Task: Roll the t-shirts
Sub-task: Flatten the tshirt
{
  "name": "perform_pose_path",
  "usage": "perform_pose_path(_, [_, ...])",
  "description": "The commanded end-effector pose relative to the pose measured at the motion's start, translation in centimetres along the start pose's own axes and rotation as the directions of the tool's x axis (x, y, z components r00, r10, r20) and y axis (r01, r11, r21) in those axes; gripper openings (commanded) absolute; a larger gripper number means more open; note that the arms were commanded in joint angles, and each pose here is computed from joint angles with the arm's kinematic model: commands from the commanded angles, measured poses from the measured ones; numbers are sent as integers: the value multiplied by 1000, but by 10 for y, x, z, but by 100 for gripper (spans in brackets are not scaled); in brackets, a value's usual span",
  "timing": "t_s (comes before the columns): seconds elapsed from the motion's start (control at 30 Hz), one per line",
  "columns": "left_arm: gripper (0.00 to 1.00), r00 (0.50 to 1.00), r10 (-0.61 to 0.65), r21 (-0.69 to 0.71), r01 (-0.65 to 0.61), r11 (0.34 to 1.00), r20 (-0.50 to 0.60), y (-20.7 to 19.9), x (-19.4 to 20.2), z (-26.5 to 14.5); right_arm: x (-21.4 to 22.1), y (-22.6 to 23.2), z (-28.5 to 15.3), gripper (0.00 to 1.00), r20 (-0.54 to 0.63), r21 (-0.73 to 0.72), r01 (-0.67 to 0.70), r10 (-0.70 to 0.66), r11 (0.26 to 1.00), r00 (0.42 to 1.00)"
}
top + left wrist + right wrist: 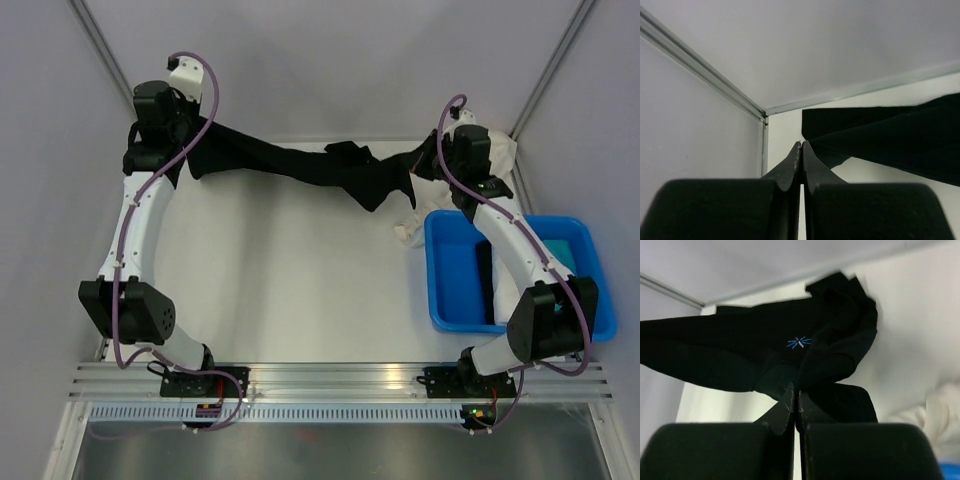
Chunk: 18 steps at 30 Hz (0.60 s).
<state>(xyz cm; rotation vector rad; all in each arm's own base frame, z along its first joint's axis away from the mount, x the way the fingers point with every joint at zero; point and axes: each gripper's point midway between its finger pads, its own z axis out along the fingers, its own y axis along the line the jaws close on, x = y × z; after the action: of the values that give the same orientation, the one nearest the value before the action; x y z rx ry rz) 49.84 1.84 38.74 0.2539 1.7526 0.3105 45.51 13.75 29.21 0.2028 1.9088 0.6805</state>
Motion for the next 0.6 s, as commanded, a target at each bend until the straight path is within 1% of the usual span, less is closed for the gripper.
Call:
perform_pose_path(0.0, [2, 991, 102, 57, -107, 993, 84, -8, -14, -25, 9, 8, -15, 0, 13, -64, -30, 31, 998, 999])
perform_pose_path(0.03, [2, 991, 116, 65, -121, 991, 64, -12, -3, -24, 17, 5, -17, 0, -3, -61, -40, 40, 997, 999])
perform_pose_path(0.07, [2, 991, 136, 80, -137, 987, 10, -17, 23, -24, 38, -6, -16, 0, -50, -34, -56, 54, 998, 997])
perform_pose_path(0.1, [2, 985, 174, 85, -172, 981, -13, -19, 36, -24, 46, -11, -17, 0, -69, -19, -61, 60, 998, 996])
perform_pose_path(0.13, [2, 978, 194, 98, -187, 977, -76, -24, 66, -24, 53, -15, -20, 0, -86, -7, -63, 62, 998, 994])
perform_pose_path(0.17, [2, 976, 202, 83, -195, 977, -86, -17, 72, -31, 70, -25, -23, 0, -126, 22, -69, 71, 997, 990])
perform_pose_path(0.2, [2, 973, 207, 87, -199, 976, -103, -16, 82, -35, 74, -26, -28, 0, -134, 25, -69, 72, 997, 988])
perform_pose_path(0.23, [2, 967, 212, 109, -198, 974, -138, -22, 102, -40, 80, -28, -31, 0, -149, 33, -74, 78, 997, 986])
perform_pose_path(0.27, [2, 964, 208, 94, -195, 976, -167, -12, 115, -45, 92, -33, -35, 0, -174, 43, -80, 86, 996, 981])
perform_pose_path(0.3, [2, 957, 219, 93, -205, 974, -188, -5, 121, -61, 99, -34, -39, 0, -196, 50, -85, 93, 995, 976])
perform_pose_path(0.33, [2, 944, 235, 117, -213, 970, -233, -8, 143, -68, 107, -34, -46, 0, -216, 46, -86, 94, 995, 972])
perform_pose_path(0.37, [2, 932, 256, 126, -230, 965, -257, -7, 153, -78, 118, -37, -52, 0, -250, 60, -80, 93, 995, 964])
perform_pose_path(0.4, [2, 905, 314, 152, -281, 948, -287, -4, 163, -95, 122, -35, -58, 0, -263, 59, -74, 87, 995, 961])
perform_pose_path(0.43, [2, 878, 350, 190, -302, 934, -327, -9, 186, -106, 132, -34, -63, 0, -288, 60, -70, 84, 996, 954])
perform_pose_path(0.47, [2, 852, 380, 214, -321, 922, -360, -6, 202, -117, 150, -38, -69, 0, -337, 74, -75, 95, 994, 937])
perform_pose_path(0.5, [2, 810, 445, 249, -373, 894, -382, -3, 214, -126, 156, -35, -75, 0, -352, 69, -77, 97, 995, 931])
perform_pose_path(0.53, [2, 769, 474, 290, -380, 879, -429, -6, 239, -145, 167, -30, -79, 0, -382, 59, -75, 92, 995, 920])
perform_pose_path(0.57, [2, 740, 491, 303, -389, 870, -459, -1, 253, -155, 182, -31, -85, 0, -420, 67, -73, 95, 995, 903])
